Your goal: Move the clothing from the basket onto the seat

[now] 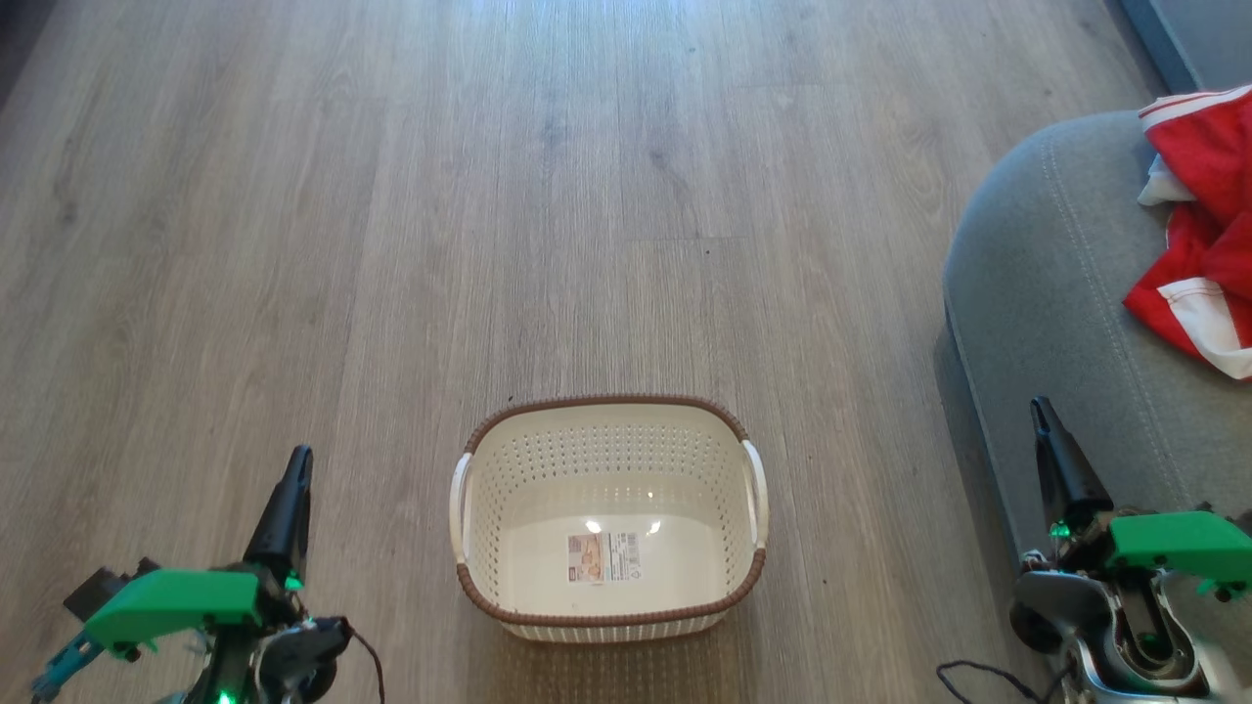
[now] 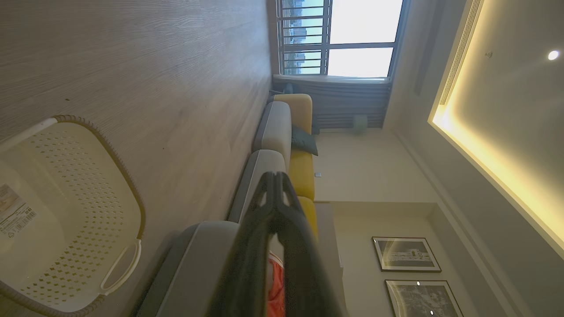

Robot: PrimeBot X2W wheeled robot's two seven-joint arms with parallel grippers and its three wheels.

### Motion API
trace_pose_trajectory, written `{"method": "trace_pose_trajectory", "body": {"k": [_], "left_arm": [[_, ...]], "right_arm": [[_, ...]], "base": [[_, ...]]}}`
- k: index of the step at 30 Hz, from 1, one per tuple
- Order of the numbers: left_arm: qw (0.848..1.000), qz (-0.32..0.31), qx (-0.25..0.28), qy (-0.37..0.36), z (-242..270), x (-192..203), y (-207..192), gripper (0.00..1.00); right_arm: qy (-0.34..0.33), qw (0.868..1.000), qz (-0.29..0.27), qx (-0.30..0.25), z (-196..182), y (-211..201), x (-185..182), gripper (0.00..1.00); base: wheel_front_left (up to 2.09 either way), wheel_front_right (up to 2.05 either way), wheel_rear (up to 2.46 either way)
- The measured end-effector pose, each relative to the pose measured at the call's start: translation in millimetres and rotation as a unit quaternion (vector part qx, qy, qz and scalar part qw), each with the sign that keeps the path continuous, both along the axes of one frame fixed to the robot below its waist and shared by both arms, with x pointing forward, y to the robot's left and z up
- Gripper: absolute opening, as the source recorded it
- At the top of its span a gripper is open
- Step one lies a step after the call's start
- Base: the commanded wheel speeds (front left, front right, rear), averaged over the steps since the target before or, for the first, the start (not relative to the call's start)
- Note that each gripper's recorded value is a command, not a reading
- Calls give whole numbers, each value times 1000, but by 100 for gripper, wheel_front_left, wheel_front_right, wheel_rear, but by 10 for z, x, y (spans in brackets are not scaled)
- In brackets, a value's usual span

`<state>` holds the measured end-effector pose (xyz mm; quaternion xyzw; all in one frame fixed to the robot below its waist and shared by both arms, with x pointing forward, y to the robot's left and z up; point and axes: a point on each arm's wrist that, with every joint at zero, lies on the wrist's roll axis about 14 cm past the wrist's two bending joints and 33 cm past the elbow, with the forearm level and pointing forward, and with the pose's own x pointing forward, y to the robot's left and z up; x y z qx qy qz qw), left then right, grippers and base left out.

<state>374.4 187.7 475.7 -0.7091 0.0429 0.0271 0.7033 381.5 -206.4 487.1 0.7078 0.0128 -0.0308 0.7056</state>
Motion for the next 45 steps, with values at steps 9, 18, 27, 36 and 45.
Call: {"method": "trace_pose_trajectory", "body": {"k": [9, 18, 27, 36, 45], "left_arm": [[1000, 0, 0, 0, 0, 0, 0, 0], [1000, 0, 0, 0, 0, 0, 0, 0], [1000, 0, 0, 0, 0, 0, 0, 0], [1000, 0, 0, 0, 0, 0, 0, 0], [1000, 0, 0, 0, 0, 0, 0, 0]], "right_arm": [[0, 1000, 0, 0, 0, 0, 0, 0], [0, 1000, 0, 0, 0, 0, 0, 0], [0, 1000, 0, 0, 0, 0, 0, 0], [0, 1000, 0, 0, 0, 0, 0, 0], [0, 1000, 0, 0, 0, 0, 0, 0]], "base": [[0, 0, 0], [0, 0, 0], [0, 0, 0], [0, 0, 0], [0, 0, 0]]}}
